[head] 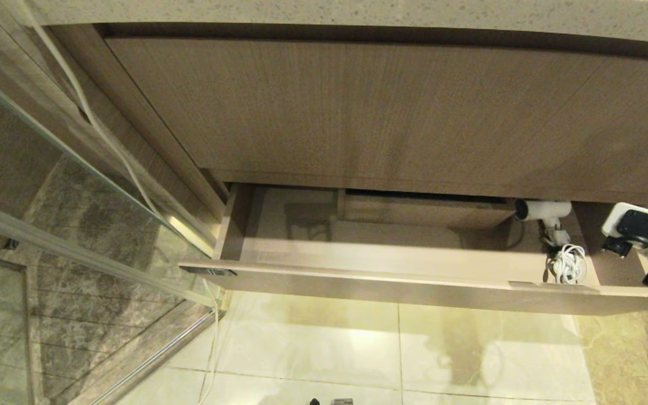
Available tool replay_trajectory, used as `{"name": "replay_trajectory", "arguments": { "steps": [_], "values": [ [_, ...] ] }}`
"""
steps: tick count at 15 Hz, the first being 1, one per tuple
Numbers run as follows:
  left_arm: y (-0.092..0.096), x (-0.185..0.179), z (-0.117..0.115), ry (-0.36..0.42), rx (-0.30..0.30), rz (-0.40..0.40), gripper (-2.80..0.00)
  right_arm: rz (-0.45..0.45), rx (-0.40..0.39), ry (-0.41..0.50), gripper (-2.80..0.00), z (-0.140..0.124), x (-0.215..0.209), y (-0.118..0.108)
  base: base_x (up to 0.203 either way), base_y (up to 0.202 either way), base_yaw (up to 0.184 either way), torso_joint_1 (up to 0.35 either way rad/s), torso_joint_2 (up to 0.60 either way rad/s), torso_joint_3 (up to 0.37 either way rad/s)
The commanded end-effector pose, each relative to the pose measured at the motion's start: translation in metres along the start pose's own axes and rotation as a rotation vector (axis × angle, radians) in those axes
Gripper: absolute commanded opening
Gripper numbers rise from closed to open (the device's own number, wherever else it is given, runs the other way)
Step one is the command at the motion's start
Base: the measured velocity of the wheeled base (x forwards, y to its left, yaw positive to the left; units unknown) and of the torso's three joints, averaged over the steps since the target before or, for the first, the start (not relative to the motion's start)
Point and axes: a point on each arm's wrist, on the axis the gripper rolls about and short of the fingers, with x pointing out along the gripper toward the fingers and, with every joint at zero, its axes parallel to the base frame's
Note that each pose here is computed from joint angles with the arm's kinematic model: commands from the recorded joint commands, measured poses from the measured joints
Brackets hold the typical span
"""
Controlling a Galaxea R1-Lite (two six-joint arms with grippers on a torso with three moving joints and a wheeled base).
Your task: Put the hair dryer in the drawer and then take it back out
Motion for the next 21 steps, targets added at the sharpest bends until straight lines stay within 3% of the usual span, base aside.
{"name": "replay_trajectory", "arguments": {
  "steps": [1,4,9,11,14,21],
  "values": [
    [0.000,0.000,0.000,0.000,0.000,0.000,0.00,0.013,0.005,0.046,-2.80,0.000,0.023,-0.007,0.000,0.000,0.000,0.000,0.00,0.000],
    [0.000,0.000,0.000,0.000,0.000,0.000,0.00,0.032,0.079,0.120,-2.80,-0.006,0.050,-0.024,0.000,0.000,0.000,0.000,0.00,0.000],
    [0.000,0.000,0.000,0.000,0.000,0.000,0.00,0.104,0.237,0.247,-2.80,-0.018,0.091,-0.020,0.000,0.000,0.000,0.000,0.00,0.000],
    [0.000,0.000,0.000,0.000,0.000,0.000,0.00,0.105,0.273,0.320,-2.80,-0.020,0.102,-0.014,0.000,0.000,0.000,0.000,0.00,0.000],
    [0.000,0.000,0.000,0.001,0.000,0.000,0.00,0.117,0.397,0.457,-2.80,-0.023,0.130,0.000,0.000,0.000,0.000,0.000,0.00,0.000],
    [0.000,0.000,0.000,0.000,0.000,0.000,0.00,0.211,0.496,0.648,-2.80,-0.042,0.180,0.018,0.000,0.000,0.000,0.000,0.00,0.000]
  ]
}}
